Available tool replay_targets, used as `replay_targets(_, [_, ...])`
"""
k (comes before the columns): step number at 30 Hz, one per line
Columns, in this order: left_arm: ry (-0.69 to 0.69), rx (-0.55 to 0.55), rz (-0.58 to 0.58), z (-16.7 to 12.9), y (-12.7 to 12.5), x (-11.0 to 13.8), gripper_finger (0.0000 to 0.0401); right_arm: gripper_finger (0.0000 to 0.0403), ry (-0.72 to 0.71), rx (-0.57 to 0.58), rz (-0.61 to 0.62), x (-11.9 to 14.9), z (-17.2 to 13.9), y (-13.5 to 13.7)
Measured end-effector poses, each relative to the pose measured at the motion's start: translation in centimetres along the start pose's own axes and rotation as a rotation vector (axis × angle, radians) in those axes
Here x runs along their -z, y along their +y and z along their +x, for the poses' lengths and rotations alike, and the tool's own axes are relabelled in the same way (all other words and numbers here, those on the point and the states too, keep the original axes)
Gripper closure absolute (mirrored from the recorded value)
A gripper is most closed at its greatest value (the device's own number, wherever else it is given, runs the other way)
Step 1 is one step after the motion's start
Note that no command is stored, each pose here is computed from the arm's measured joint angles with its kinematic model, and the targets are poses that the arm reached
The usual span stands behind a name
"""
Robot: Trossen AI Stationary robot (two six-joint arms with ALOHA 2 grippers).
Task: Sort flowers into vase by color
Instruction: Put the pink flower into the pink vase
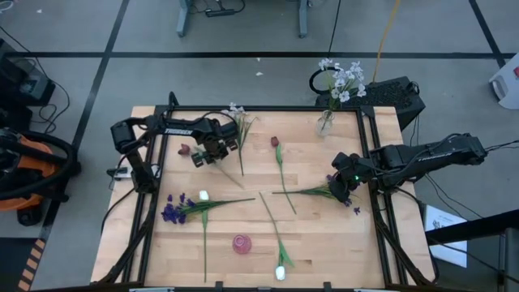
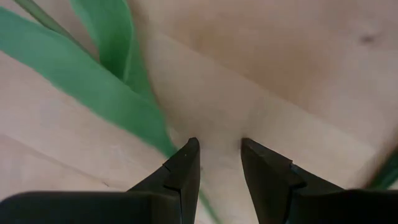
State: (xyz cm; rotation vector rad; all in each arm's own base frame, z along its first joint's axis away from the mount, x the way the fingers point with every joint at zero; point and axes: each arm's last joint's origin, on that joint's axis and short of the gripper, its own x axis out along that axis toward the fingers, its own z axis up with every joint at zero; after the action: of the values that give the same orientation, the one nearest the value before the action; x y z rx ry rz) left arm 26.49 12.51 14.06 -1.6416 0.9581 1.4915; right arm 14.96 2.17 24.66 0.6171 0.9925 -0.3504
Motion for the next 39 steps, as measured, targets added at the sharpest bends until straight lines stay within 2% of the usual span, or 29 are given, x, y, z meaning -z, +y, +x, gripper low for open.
replay_targets(6, [0.007,-0.013,0.023,0.2,0.0,0.5,0.0278,0.0403,-0.007,-0.007,0.002,-0.1,0.0,0.1])
replay_targets(12, [0.062,-0.002,0.067,-1.3,0.8,0.7,0.0278,0.0403,-0.029,-0.029,0.004,-0.3,0.0,0.3])
replay_targets(20, [-0.028,-0.098,0.062,-3.4,2.9,0.4,0.0278,0.0403,-0.075,-0.040,0.008,-0.6,0.0,0.5])
replay_targets(28, [-0.023,-0.094,0.074,-3.1,2.6,0.8,0.0278,0.0403,-0.081,-0.039,0.009,-0.6,0.0,0.5])
replay_targets(34, [-0.020,-0.162,0.099,-2.1,2.7,0.8,0.0278,0.0403,-0.094,-0.053,0.011,-0.8,0.0,0.7])
replay_targets(39, [-0.006,-0.179,0.113,-1.1,2.3,1.2,0.0278,0.0403,-0.095,-0.053,-0.002,-0.8,0.0,0.7])
